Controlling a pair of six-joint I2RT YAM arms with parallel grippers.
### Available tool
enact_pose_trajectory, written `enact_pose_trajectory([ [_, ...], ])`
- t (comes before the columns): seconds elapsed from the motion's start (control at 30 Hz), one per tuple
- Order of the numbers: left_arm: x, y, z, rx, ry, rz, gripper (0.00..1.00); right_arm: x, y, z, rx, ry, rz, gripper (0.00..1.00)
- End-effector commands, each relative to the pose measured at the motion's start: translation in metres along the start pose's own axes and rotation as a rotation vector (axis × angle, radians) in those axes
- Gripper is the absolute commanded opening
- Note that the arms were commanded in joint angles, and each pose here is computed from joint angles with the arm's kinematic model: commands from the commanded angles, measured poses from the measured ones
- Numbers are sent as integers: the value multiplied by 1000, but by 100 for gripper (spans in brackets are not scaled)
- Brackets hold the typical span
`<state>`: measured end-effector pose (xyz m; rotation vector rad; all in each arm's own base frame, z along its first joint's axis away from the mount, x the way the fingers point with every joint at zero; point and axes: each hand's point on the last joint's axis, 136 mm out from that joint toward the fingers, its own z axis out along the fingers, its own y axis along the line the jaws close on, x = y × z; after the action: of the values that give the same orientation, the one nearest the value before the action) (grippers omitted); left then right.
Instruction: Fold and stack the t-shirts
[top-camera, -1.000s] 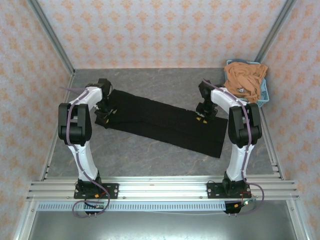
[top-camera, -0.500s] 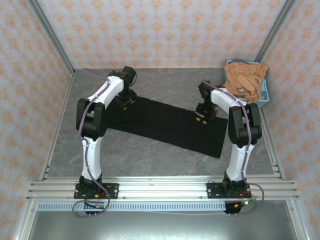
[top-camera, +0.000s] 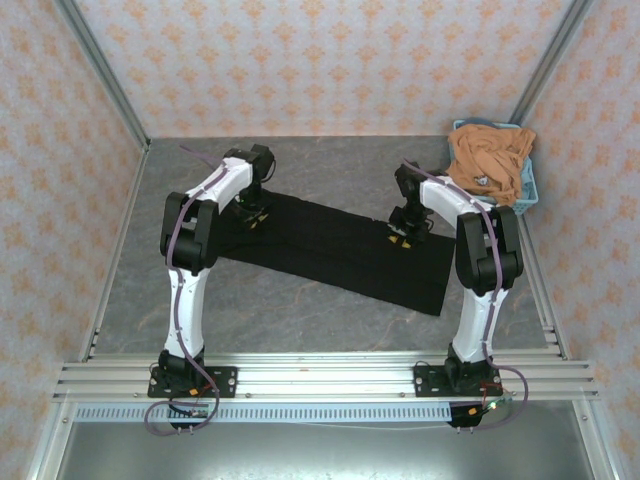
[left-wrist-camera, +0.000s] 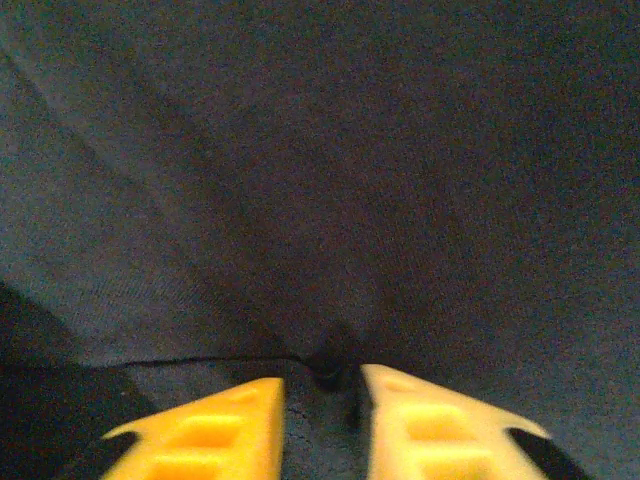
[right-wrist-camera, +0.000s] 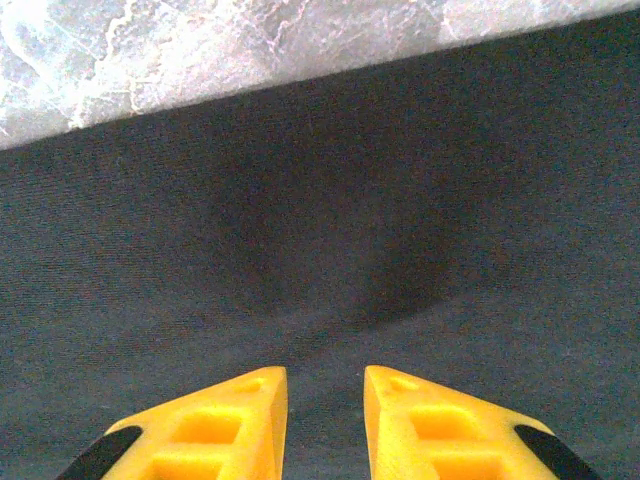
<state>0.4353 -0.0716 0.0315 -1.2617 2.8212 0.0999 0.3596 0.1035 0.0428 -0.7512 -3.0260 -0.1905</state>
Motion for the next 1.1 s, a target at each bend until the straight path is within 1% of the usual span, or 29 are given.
enact_pose_trajectory([
  [0.0, -1, 12, -2, -44, -24, 7, 14, -2, 4, -13, -13, -33, -20, 27],
  [0.03, -2, 13, -4, -43, -29, 7, 8, -2, 4, -12, -12, -31, -21, 27],
  [0.07, -2, 13, -5, -44, -34, 8, 5, -2, 5, -12, -13, -31, -22, 27],
  [0.2, -4, 12, -15, -33, -58, 15, 0, -2, 5, -12, -14, -33, -20, 27],
  [0.37, -8, 4, -31, -26, -105, 61, 0, -2, 5, -13, -14, -35, -20, 27],
  [0.6, -6, -17, -41, -32, -135, 168, 0, 0, 3, -12, -13, -34, -18, 27],
  [0.87, 2, -39, -38, -30, -121, 286, 0, 2, 0, -10, -9, -31, -19, 27],
  [1.07, 7, -45, -31, -49, -114, 353, 0, 3, 0, -10, -8, -30, -18, 27],
])
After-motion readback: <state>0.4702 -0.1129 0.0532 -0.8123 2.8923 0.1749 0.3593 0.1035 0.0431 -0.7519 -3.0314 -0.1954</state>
